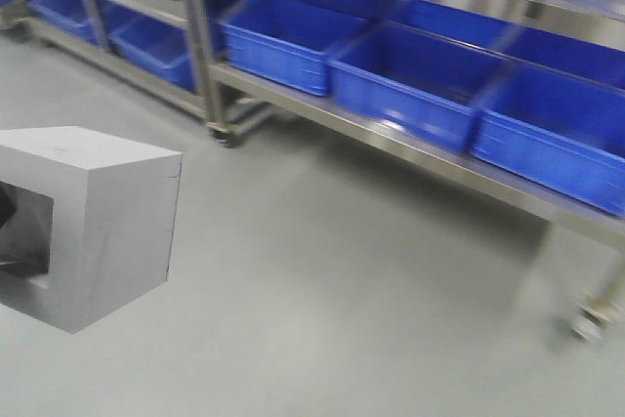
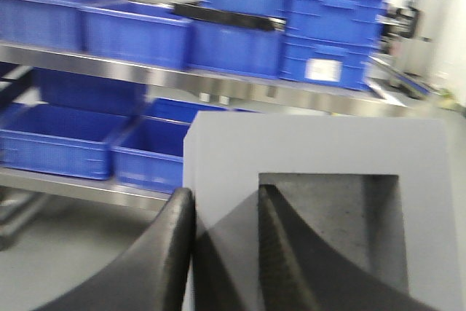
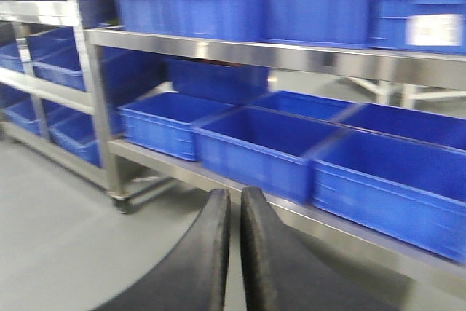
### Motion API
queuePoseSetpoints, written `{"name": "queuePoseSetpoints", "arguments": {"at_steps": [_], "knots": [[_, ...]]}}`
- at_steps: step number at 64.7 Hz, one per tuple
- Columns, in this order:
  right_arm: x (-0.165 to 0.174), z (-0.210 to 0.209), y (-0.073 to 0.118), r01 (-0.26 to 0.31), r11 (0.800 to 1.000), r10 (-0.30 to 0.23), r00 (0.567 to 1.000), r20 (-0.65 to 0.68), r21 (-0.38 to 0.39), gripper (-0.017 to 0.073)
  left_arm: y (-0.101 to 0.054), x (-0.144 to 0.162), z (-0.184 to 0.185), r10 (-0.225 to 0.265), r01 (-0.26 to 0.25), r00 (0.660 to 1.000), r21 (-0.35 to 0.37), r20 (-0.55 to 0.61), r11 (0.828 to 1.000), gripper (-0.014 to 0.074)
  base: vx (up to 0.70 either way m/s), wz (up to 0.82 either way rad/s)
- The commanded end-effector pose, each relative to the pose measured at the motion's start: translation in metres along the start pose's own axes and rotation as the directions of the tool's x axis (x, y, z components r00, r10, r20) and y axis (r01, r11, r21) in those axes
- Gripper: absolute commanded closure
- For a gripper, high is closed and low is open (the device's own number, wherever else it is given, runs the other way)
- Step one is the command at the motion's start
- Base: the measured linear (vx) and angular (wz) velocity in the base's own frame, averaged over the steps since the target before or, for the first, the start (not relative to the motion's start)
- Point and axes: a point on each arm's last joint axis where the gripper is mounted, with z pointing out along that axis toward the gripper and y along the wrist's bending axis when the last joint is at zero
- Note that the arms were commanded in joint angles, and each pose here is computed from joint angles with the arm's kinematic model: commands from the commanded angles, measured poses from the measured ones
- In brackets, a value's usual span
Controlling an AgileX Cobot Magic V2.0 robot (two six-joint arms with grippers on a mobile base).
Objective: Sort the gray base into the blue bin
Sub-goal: 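Drive the base away from the table, holding the block in the left gripper, then drive down the aisle between shelves of blue bins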
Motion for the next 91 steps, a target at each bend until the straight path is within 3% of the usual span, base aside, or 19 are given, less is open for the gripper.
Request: {"name": "queuePoseSetpoints", "arguments": {"at_steps": [1, 58, 91], "knots": [[-0.0070, -0.0008, 0.0001, 0.011, 1.000, -0.011, 0.996, 0.083, 0.001, 0.0564, -0.0051, -0.0199, -0.0028, -0.010, 0.004, 0.991, 0.042, 0.137, 0.999, 0.0589, 0.35, 0.66], [-0.0070, -0.0008, 0.0001, 0.011, 1.000, -0.011, 0.996, 0.083, 0.001, 0.0564, -0.0051, -0.0199, -0.0028, -0.010, 0.004, 0.991, 0.042, 0.137, 0.999, 0.0589, 0.37, 0.56], [-0.0070, -0.0008, 0.0001, 0.011, 1.000, -0.011, 0.996, 0.083, 0.001, 0.0564, -0.0051, -0.0199, -0.0028, -0.010, 0.004, 0.991, 0.042, 0.137, 0.999, 0.0589, 0.45, 0.27]]}}
